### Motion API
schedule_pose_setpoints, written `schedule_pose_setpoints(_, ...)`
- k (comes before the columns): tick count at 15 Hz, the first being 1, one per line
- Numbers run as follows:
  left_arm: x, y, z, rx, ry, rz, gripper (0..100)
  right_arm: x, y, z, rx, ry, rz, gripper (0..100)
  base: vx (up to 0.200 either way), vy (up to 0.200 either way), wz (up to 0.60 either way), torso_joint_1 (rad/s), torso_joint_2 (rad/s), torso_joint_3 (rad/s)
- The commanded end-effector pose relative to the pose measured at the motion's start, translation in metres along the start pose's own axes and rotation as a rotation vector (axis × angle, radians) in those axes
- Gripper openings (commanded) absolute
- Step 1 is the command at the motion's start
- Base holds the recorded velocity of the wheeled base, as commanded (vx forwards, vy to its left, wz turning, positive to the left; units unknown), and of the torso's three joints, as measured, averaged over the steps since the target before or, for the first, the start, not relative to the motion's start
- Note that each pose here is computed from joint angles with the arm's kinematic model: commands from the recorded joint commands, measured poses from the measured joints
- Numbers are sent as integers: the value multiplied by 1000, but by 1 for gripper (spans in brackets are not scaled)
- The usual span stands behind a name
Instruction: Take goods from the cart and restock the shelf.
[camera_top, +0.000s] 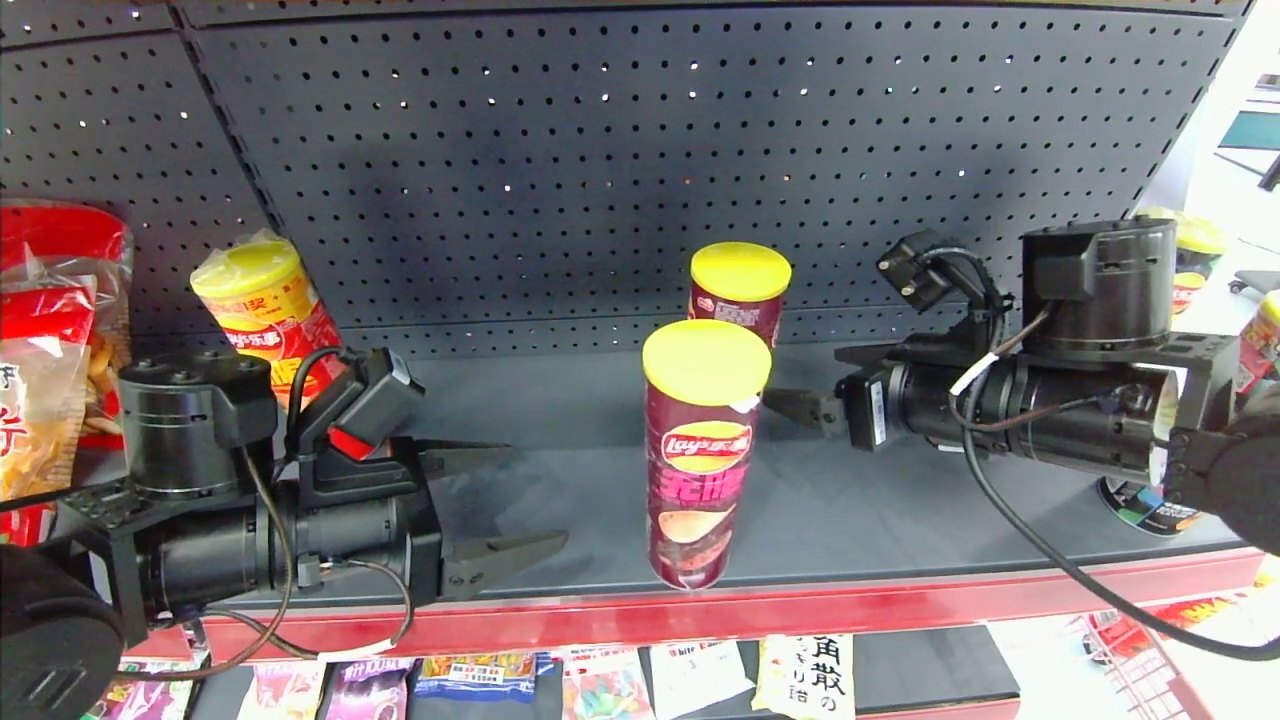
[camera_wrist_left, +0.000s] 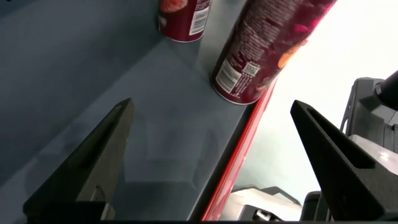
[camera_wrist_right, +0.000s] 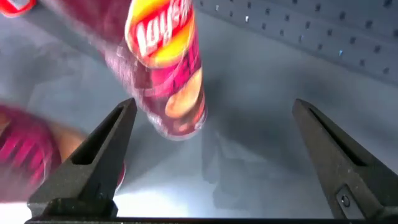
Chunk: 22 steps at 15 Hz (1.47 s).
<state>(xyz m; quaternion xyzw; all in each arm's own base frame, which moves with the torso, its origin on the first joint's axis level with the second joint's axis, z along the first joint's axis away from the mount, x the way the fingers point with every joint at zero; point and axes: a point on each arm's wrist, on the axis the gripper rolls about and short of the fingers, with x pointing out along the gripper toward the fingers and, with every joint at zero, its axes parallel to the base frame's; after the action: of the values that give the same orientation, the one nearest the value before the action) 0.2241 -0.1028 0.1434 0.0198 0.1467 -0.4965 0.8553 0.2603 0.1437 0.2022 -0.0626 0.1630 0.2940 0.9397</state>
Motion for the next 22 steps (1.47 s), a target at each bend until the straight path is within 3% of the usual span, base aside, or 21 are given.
schedule_pose_setpoints(1,1,0,-1,-2,4,0,100,-12,1,-2,0,-7,-7,100,0,0,0,0,0,0)
schedule_pose_setpoints(4,4,3,-5,-10,21,18,100,-27,1,-4,1,-17,-20,100,0,0,0,0,0,0)
schedule_pose_setpoints(7,14,10,-15,22,65,42,100,-53,7,-24,-5,13,-3,100,0,0,0,0,0,0)
schedule_pose_setpoints(9,23,12,-17,22,82,36,100,-74,14,-40,-11,26,18,100,0,0,0,0,0,0)
schedule_pose_setpoints(13,49,7,-16,41,105,10,100,-112,21,-63,-15,9,36,100,0,0,0,0,0,0)
schedule_pose_setpoints(17,72,14,-19,46,135,70,100,-131,20,-65,-11,-44,11,100,0,0,0,0,0,0)
schedule_pose_setpoints(22,86,9,-16,61,132,59,100,-135,14,-64,0,-56,-26,100,0,0,0,0,0,0)
